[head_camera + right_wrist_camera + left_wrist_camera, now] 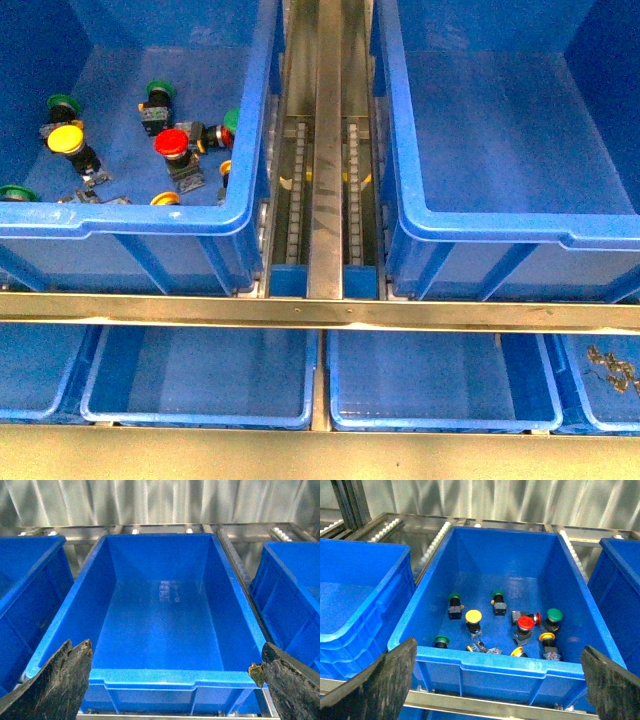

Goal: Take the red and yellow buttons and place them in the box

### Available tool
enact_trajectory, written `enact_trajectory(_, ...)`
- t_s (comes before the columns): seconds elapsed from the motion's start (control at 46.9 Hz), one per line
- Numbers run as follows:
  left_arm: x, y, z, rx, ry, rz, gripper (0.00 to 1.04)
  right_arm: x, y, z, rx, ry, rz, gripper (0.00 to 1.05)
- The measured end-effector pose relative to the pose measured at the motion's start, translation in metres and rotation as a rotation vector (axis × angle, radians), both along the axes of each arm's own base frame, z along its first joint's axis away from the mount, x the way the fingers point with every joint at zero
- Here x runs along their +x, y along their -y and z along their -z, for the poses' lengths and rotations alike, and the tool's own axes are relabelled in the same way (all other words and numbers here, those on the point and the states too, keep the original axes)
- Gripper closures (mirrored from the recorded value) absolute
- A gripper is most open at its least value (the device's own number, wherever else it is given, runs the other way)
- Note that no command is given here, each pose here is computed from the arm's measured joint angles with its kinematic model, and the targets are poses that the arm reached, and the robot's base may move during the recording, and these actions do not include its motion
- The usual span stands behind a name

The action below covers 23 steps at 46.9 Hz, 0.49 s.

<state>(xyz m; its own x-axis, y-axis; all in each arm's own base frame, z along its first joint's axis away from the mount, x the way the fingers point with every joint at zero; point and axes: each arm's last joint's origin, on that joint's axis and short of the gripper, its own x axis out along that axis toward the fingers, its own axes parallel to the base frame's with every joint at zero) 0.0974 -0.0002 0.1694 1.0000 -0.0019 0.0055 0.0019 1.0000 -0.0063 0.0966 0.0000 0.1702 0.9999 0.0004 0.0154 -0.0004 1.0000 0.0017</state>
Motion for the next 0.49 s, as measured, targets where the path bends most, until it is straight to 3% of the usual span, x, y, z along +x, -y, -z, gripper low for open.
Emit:
enact_trajectory(0.32, 0.0, 0.0, 0.0, 0.0, -0.001, -0.001, 0.08, 0.0, 0.0, 0.0, 0.0, 0.0, 0.0, 0.06)
enact_trajectory(0.341, 0.001, 0.0, 0.001, -0.015, -0.036, -0.016, 0.08, 0.0, 0.0, 0.0, 0.0, 0.0, 0.0, 0.06)
enact_trajectory(0.405, 0.003, 0.006, 0.001, -0.079, -0.34, -0.105, 0.08, 0.0, 0.0, 0.0, 0.0, 0.0, 0.003, 0.06)
enact_trajectory(0.491, 0.016, 0.016, -0.006, -0.096, -0.489, -0.088, 0.08, 0.0, 0.0, 0.0, 0.0, 0.0, 0.002, 0.06)
